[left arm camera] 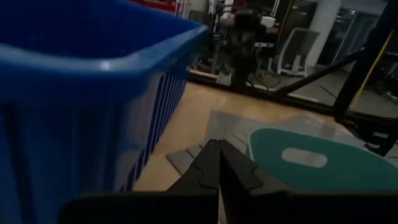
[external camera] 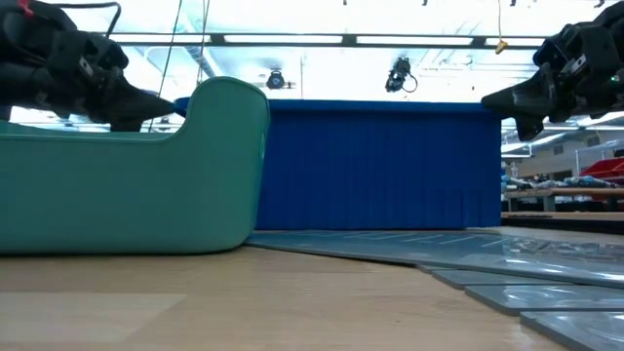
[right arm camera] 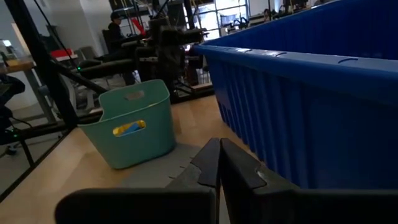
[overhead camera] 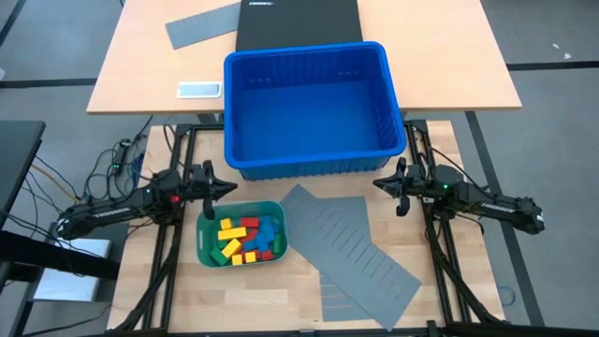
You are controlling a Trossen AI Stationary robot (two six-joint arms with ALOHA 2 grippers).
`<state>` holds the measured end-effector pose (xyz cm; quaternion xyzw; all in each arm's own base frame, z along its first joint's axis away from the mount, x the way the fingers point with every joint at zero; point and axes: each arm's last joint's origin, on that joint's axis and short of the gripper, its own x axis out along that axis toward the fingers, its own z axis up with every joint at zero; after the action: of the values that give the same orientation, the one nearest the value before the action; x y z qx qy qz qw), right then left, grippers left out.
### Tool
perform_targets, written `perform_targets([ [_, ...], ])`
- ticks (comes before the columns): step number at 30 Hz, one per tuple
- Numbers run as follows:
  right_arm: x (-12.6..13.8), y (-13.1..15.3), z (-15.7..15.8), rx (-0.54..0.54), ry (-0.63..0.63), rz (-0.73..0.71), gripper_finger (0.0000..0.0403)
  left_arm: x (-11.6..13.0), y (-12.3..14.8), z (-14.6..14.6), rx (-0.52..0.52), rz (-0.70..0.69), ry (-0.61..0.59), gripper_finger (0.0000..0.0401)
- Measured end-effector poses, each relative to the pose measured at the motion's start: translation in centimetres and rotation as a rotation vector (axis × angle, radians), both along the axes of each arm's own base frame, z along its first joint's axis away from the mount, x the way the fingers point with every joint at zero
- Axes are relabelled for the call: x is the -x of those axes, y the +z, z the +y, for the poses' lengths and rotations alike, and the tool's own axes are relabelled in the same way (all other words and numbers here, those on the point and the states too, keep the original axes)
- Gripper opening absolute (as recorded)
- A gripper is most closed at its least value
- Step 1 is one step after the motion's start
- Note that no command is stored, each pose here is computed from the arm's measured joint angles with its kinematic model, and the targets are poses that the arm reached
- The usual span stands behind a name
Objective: Sort Items/Unsort Items
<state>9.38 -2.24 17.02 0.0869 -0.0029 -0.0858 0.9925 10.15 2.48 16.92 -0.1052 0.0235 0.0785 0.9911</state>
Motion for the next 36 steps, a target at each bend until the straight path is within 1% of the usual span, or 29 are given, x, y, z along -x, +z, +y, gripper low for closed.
perform_targets([
  [4, 0.0, 0.0, 0.0, 0.000, 0.000, -0.001, 0.0013, 0.0, 0.3, 0.0, -0.040, -0.026, 0.007, 0.0006],
  [5, 0.0, 0.0, 0.0, 0.000, 0.000, -0.001, 0.0013, 0.0, 0.2, 0.0, -0.061, -0.015, 0.011, 0.0006],
  [8, 0.0, 0.0, 0.0, 0.001, 0.000, -0.002, 0.0010, 0.0, 0.2, 0.1, -0.167, 0.011, 0.014, 0.0006],
  [10, 0.0, 0.0, 0.0, 0.001, 0.000, -0.002, 0.0008, 0.0, 0.2, 0.1, -0.195, 0.011, 0.012, 0.0006],
  [19, 0.0, 0.0, 0.0, 0.001, 0.001, -0.004, 0.0010, 0.1, 0.4, 0.1, -0.204, -0.009, 0.024, 0.0006],
  [21, 0.0, 0.0, 0.0, 0.001, 0.000, -0.004, 0.0009, 0.3, 0.6, 0.0, -0.211, -0.035, 0.027, 0.0006],
  [25, 0.0, 0.0, 0.0, 0.001, 0.000, -0.004, 0.0007, 1.0, 1.5, -0.2, -0.239, -0.137, 0.038, 0.0006],
  [30, 0.0, 0.0, 0.0, 0.001, 0.007, -0.006, 0.0010, 1.2, 2.6, -0.2, -0.268, -0.248, 0.048, 0.0006],
  [36, 0.0, 0.1, 0.0, 0.003, 0.010, -0.012, 0.0007, 1.3, 3.2, -0.3, -0.284, -0.312, 0.052, 0.0006],
])
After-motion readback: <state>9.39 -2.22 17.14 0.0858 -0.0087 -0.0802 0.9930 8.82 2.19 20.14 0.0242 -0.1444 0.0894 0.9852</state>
